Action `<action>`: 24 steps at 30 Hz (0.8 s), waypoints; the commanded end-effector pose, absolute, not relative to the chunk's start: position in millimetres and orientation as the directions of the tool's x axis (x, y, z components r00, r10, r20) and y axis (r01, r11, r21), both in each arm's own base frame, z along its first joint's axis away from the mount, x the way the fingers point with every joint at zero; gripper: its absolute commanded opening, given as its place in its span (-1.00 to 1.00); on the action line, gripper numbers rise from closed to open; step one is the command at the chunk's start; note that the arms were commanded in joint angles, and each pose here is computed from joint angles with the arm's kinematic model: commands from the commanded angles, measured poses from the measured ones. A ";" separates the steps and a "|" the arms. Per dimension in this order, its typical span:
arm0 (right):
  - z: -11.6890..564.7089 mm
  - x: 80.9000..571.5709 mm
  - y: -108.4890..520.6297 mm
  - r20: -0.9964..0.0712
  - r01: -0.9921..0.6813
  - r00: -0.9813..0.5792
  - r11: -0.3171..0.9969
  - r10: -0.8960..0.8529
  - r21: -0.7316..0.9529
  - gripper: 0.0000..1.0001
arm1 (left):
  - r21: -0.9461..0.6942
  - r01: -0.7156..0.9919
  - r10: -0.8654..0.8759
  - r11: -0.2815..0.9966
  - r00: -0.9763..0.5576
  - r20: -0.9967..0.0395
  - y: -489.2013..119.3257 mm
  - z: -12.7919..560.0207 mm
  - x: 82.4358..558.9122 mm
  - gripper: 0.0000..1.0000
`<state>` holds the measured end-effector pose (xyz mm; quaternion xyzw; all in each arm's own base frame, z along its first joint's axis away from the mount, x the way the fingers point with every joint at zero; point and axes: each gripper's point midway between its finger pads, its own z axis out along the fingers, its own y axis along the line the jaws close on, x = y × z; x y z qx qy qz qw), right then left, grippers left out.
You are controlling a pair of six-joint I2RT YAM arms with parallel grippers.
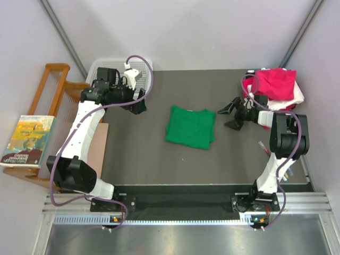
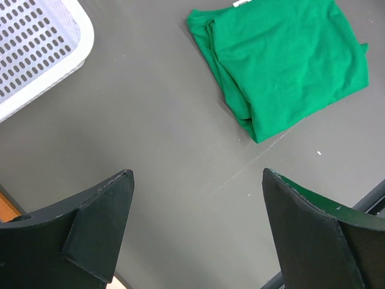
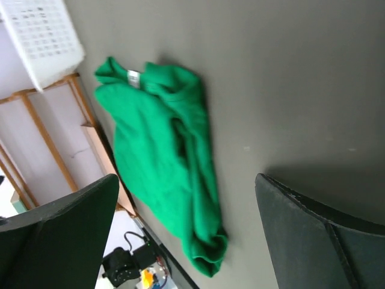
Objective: Fold and stack the t-shirts
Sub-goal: Neatly place the folded tshirt to the corner
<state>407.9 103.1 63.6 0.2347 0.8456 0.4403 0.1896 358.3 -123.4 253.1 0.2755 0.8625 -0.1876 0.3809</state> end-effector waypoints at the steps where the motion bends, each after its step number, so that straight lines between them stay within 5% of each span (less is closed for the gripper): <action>1: 60.4 413.4 101.3 -0.148 0.185 -0.828 0.513 0.540 0.838 0.90 | -0.094 0.639 0.326 0.764 -0.508 -0.797 -125.7 277.7 351.5 0.83; 24: 24.6 420.4 176.8 -0.120 0.127 -0.911 0.544 0.395 0.829 0.91 | -0.106 0.639 0.321 0.762 -0.514 -0.796 -129.8 278.2 357.2 0.84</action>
